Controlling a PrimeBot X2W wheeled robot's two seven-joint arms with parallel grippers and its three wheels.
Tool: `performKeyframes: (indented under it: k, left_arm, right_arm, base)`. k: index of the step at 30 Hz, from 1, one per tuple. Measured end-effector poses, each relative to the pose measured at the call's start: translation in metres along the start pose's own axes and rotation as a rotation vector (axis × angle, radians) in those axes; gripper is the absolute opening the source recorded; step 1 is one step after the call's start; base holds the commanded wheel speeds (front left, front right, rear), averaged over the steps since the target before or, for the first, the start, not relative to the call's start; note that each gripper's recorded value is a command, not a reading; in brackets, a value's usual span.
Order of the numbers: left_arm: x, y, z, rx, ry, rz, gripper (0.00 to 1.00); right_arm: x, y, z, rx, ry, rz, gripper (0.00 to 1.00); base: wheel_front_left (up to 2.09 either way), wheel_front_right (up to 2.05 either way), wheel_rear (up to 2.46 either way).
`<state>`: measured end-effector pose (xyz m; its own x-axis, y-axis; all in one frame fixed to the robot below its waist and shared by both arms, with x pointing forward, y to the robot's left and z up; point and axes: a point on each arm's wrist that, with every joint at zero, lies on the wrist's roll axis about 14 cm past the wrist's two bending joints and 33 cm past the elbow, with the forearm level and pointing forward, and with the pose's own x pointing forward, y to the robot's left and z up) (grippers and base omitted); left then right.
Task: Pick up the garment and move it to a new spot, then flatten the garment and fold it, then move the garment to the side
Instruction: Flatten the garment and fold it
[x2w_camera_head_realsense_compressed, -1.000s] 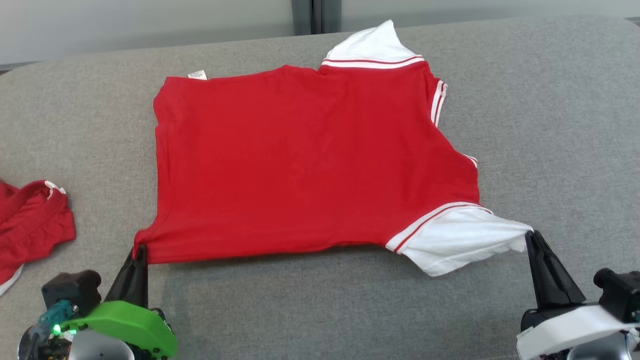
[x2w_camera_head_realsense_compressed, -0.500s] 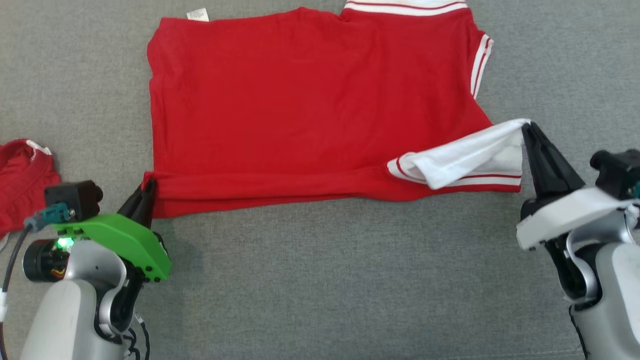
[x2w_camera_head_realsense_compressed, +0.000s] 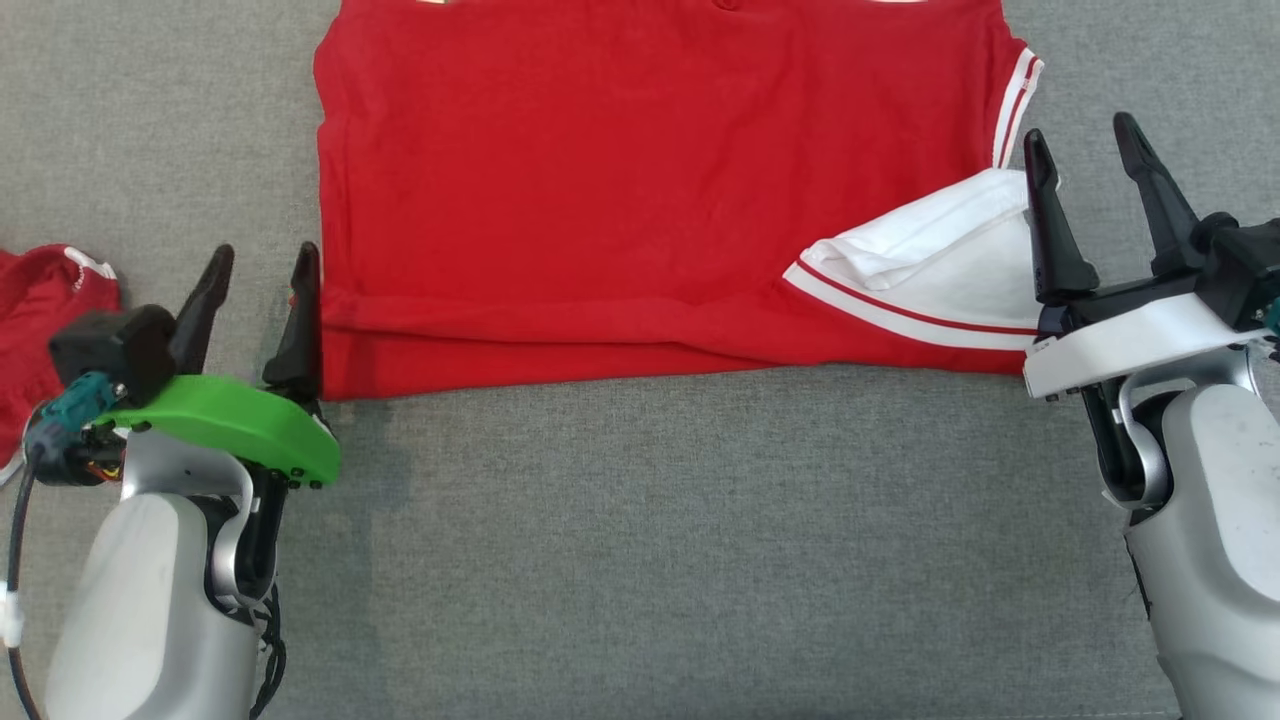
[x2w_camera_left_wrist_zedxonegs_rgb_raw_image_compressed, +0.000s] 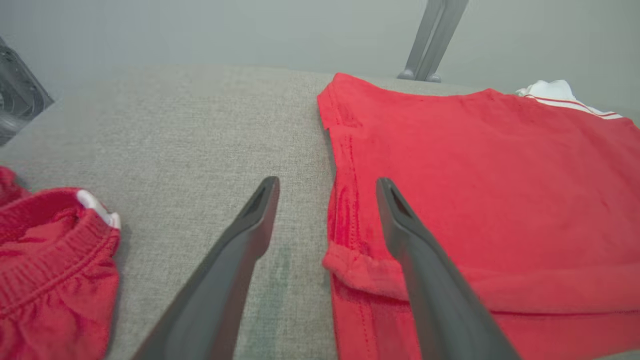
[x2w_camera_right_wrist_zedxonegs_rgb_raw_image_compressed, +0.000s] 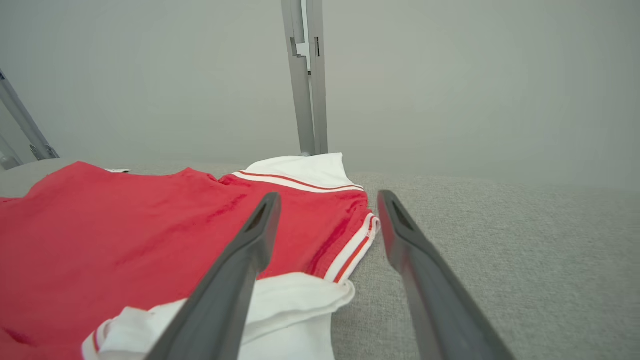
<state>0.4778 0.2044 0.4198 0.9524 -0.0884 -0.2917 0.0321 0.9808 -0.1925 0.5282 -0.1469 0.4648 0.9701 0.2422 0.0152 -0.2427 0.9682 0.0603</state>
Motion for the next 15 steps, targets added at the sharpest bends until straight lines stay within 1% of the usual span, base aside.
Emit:
performKeyframes:
  k: [3,5,10,15]
  left_arm:
    - [-0.005,0.000,0.021,0.034,-0.140,0.025,1.00]
    - [-0.013,-0.003,0.026,0.056,-0.212,0.040,1.00]
    - [-0.033,-0.006,0.025,0.074,-0.257,0.066,1.00]
    - [-0.052,-0.008,0.019,0.082,-0.257,0.086,1.00]
  right_arm:
    - [-0.005,0.000,0.010,-0.029,-0.047,-0.016,1.00]
    - [-0.015,0.000,0.012,-0.031,-0.058,-0.033,1.00]
    - [-0.044,0.007,0.015,-0.027,-0.061,-0.050,1.00]
    - [-0.072,0.011,0.018,-0.021,-0.056,-0.066,1.00]
  base:
    - [0.00,0.00,0.00]
    - [0.00,0.00,0.00]
    - [0.00,0.00,0.00]
    - [0.00,0.00,0.00]
